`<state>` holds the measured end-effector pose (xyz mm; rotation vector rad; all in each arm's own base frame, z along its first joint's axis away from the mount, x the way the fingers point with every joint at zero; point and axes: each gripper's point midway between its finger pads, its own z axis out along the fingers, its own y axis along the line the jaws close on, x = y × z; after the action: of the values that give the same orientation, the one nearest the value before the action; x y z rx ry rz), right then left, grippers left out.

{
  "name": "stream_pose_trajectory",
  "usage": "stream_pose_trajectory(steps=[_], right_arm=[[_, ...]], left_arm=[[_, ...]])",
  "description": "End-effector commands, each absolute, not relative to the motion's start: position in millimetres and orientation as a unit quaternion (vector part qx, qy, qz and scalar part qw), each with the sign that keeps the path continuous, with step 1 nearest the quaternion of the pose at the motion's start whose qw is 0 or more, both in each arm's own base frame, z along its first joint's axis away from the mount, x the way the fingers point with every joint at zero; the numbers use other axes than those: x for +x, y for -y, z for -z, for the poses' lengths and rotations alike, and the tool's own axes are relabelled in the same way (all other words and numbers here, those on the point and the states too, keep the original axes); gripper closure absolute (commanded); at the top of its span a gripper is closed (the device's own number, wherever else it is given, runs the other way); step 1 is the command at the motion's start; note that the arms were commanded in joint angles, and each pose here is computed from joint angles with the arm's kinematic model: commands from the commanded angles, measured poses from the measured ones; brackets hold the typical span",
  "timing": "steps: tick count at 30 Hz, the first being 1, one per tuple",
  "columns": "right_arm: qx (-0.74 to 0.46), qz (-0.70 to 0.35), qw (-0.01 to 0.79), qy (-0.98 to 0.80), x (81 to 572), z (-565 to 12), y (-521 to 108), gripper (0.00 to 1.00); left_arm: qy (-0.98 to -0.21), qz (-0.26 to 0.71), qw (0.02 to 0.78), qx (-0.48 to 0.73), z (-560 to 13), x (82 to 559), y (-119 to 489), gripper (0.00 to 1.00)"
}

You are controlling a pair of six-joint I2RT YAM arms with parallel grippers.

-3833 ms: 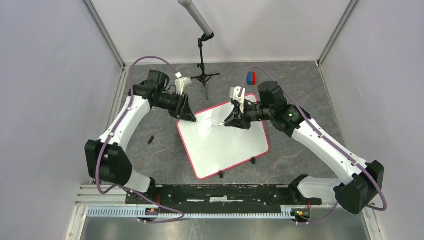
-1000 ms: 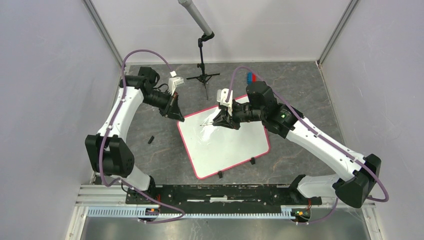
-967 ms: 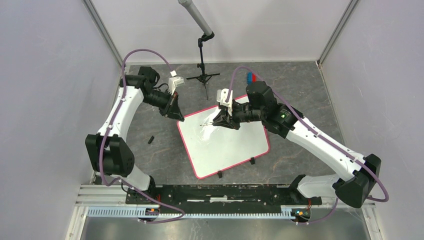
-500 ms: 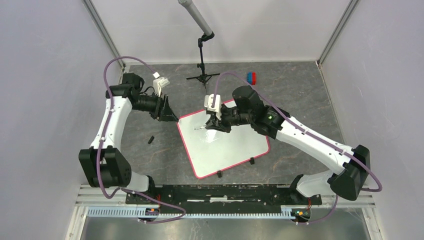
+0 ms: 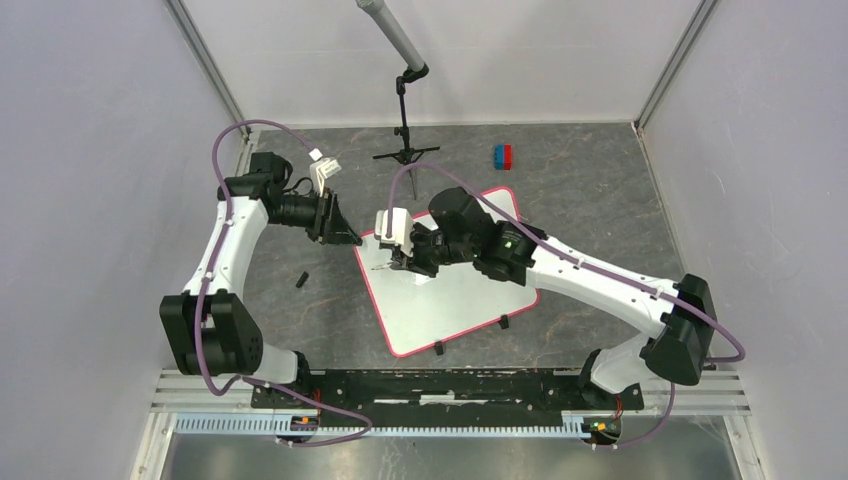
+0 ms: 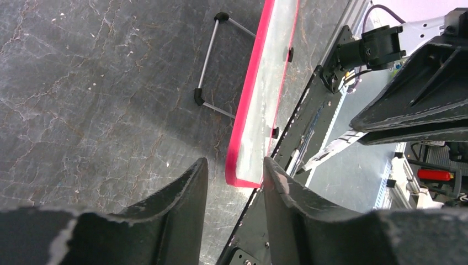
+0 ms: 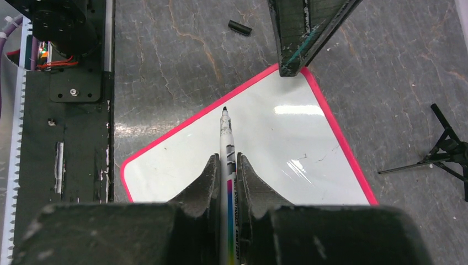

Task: Write a sentence on the whiteboard
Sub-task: Hold the whiteboard on the whiteboard stand.

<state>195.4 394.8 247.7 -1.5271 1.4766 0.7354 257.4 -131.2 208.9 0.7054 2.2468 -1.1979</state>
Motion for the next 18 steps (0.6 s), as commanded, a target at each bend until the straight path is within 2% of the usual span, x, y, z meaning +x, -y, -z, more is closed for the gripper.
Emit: stream_pose_trajectory(steps=[1,11,18], right_arm=[[-0.610,-0.273,0.461,-0.584,203.6,-260.9,-402.3,1.00],[-0.625,-0.267,0.439,-0.587,198.8,-240.6,-408.7,1.00],[-0.625,-0.257,0.439,-0.592,202.6,-235.5,-410.5,1.00]], left_arm=[[-0.809,0.463,0.254,0.258,-216.1,258.8,138.4,0.54],[-0.807,0.462,0.252,0.267,-213.4,257.6,140.8,0.58],[-0.806,0.463,0.249,0.272,-211.0,256.1,142.5,0.72]])
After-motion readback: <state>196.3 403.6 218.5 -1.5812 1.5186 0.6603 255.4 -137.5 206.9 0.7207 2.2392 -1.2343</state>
